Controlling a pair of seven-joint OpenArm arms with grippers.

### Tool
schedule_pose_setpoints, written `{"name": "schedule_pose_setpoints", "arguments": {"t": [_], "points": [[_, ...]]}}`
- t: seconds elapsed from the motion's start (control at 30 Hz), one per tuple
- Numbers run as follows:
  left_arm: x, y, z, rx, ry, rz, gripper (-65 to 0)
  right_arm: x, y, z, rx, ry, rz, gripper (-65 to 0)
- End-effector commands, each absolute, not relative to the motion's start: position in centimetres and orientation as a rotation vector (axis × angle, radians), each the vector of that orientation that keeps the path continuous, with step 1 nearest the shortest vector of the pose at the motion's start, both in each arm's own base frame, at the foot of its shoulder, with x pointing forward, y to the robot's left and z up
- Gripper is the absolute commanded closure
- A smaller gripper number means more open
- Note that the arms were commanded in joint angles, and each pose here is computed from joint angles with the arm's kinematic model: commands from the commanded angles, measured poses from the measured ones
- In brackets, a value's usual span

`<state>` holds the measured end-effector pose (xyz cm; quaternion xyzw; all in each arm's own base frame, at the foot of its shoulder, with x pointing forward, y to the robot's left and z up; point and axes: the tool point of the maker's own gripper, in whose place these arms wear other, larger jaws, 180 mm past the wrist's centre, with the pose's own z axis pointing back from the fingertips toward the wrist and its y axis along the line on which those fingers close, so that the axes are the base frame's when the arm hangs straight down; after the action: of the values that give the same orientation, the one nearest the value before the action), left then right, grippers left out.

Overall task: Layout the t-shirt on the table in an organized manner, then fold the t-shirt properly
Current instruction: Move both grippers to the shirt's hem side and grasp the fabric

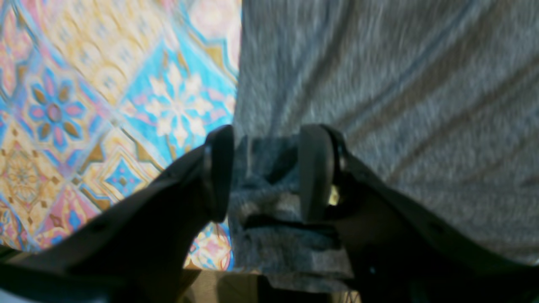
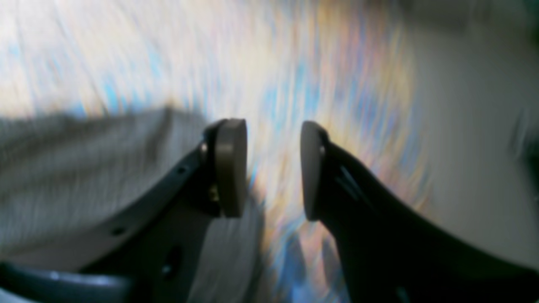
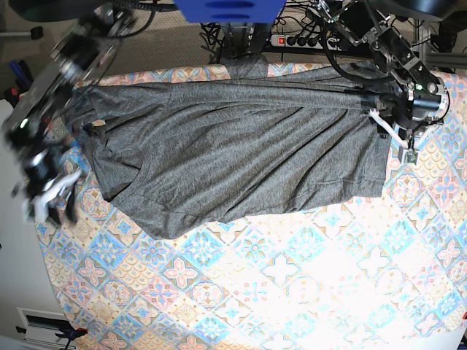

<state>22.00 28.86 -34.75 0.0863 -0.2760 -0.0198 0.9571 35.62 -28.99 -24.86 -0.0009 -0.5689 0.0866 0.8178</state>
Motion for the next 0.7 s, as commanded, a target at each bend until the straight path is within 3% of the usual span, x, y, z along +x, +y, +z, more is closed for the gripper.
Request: {"name": "schedule_pose_setpoints", "arguments": {"t": [0.0,0.1,0.3,0.67], "points": [[22.6,29.0,-33.9,0.188,-0.593,-0.041,-25.3,35.7,-29.8,-26.5,-0.023,-1.137,0.188,-20.5],[23.1,28.7,-33.8,0.179,-0.608,-0.035,-25.3,38.0,-29.5,-28.9,-0.021,-1.047,0.21,-20.5],[23.2,28.6,-33.7,0.177,-0.611,-0.035,-25.5,43.3,-26.0,-30.3,0.053,-1.045,0.299,-20.5],[23.0,28.6,-33.9,0.177,-0.603,-0.033,-25.3,44.3,-23.3,-38.1,0.305,-0.997,0.18,-20.5]]}}
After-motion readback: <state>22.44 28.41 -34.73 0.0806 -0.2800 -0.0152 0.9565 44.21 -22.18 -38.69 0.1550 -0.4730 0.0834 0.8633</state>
